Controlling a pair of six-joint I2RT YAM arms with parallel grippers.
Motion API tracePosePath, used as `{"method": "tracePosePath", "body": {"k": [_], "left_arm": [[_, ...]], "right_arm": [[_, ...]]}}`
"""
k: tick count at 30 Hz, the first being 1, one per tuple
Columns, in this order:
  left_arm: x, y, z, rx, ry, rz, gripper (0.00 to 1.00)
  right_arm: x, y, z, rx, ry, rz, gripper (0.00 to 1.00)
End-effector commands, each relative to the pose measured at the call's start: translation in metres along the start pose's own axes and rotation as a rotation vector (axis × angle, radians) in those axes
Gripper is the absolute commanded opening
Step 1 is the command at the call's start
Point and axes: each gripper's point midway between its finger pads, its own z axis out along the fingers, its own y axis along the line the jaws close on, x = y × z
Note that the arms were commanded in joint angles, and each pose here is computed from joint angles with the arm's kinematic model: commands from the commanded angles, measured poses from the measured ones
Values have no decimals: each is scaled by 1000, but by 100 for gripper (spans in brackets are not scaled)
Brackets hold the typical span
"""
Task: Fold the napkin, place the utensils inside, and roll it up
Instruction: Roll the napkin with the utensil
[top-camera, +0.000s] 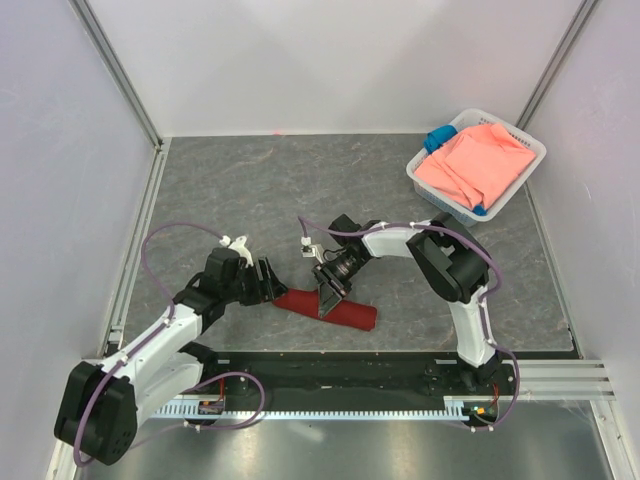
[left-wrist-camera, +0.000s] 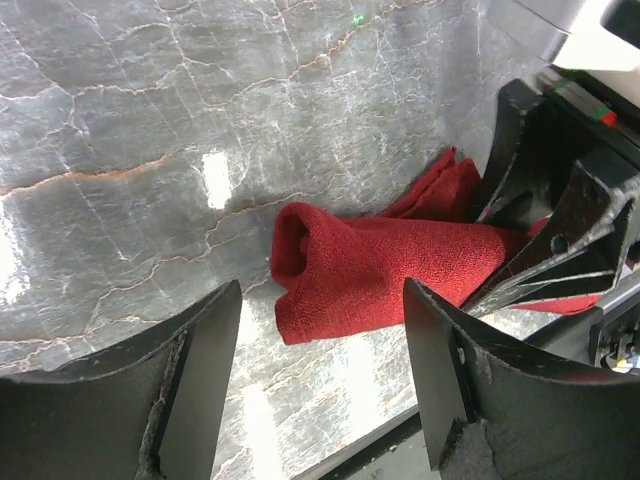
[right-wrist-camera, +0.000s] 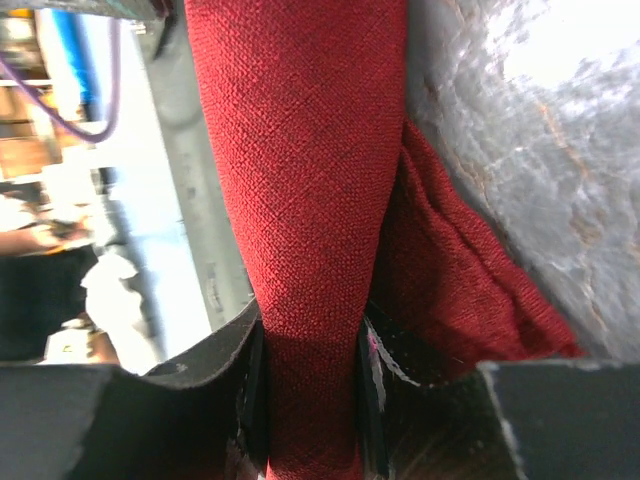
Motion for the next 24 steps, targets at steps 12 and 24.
{"method": "tracePosePath", "body": {"k": [12, 24], "left_arm": [[2, -8, 17, 81, -1, -15, 55], [7, 0, 31, 55, 40, -27, 14]], "right_arm": [[9, -16, 6, -90, 32, 107, 41], [-14, -16, -28, 198, -22, 14, 81]]}}
